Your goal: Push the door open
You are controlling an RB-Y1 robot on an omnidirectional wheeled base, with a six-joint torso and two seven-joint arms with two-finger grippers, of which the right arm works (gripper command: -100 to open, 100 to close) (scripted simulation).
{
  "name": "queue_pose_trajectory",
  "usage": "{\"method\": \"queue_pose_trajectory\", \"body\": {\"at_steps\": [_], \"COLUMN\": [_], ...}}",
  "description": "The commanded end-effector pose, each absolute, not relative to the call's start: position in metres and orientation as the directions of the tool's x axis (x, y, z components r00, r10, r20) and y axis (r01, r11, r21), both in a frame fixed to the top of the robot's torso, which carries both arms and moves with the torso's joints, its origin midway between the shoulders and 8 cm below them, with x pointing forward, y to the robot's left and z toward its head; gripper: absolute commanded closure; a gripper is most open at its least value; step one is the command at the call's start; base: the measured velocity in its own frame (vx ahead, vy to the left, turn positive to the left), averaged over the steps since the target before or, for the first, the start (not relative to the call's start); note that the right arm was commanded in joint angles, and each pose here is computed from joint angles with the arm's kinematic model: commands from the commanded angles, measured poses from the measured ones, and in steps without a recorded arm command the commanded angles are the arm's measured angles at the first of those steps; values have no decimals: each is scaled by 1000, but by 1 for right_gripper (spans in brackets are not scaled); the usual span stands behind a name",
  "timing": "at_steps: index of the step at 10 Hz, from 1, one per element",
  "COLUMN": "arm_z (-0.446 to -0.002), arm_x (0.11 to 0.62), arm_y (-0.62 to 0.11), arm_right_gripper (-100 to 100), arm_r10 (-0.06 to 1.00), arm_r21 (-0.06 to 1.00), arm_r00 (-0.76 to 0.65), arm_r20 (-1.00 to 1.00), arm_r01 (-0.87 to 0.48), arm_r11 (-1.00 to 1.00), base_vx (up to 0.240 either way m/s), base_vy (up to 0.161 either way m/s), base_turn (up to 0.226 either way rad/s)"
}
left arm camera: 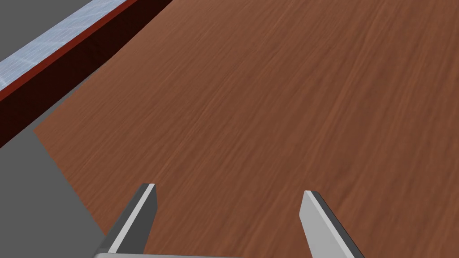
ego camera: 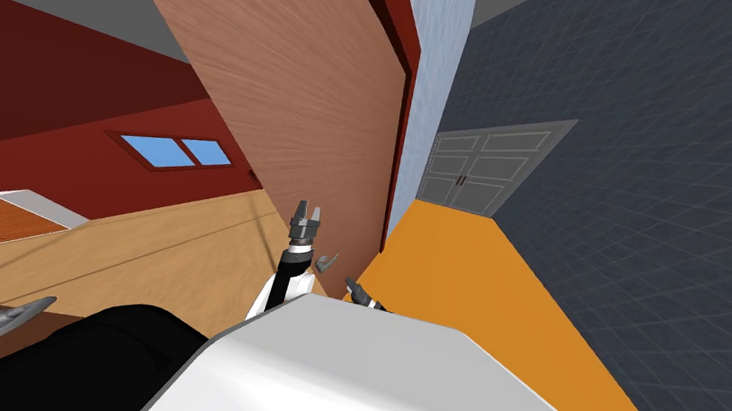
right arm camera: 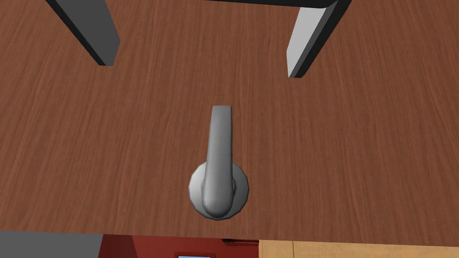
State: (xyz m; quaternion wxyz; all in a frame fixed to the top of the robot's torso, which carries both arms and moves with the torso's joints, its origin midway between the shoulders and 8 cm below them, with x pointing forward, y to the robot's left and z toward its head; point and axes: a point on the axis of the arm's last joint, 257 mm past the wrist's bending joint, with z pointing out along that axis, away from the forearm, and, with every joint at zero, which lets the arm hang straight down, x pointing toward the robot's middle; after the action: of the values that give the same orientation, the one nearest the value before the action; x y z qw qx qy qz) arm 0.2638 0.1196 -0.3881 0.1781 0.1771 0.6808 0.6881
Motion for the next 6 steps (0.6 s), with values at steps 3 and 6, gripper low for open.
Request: {"method": "queue_pose_trajectory", "body": {"at_steps": [3, 6], "arm_z": [-389, -390], "arm_x": [267, 269], "arm_y": [120, 120], "arm_right_gripper": [-100, -100], "arm_r10": [496, 504], "arm_r21": [1000, 1000], "arm_r00": [-868, -864], "arm_r20": [2, 2], "arm_r01": [-4, -3], "arm_r11": [-10, -10], "base_vx": [87, 124], "base_vy": [185, 147], "base_turn": [17, 42]}}
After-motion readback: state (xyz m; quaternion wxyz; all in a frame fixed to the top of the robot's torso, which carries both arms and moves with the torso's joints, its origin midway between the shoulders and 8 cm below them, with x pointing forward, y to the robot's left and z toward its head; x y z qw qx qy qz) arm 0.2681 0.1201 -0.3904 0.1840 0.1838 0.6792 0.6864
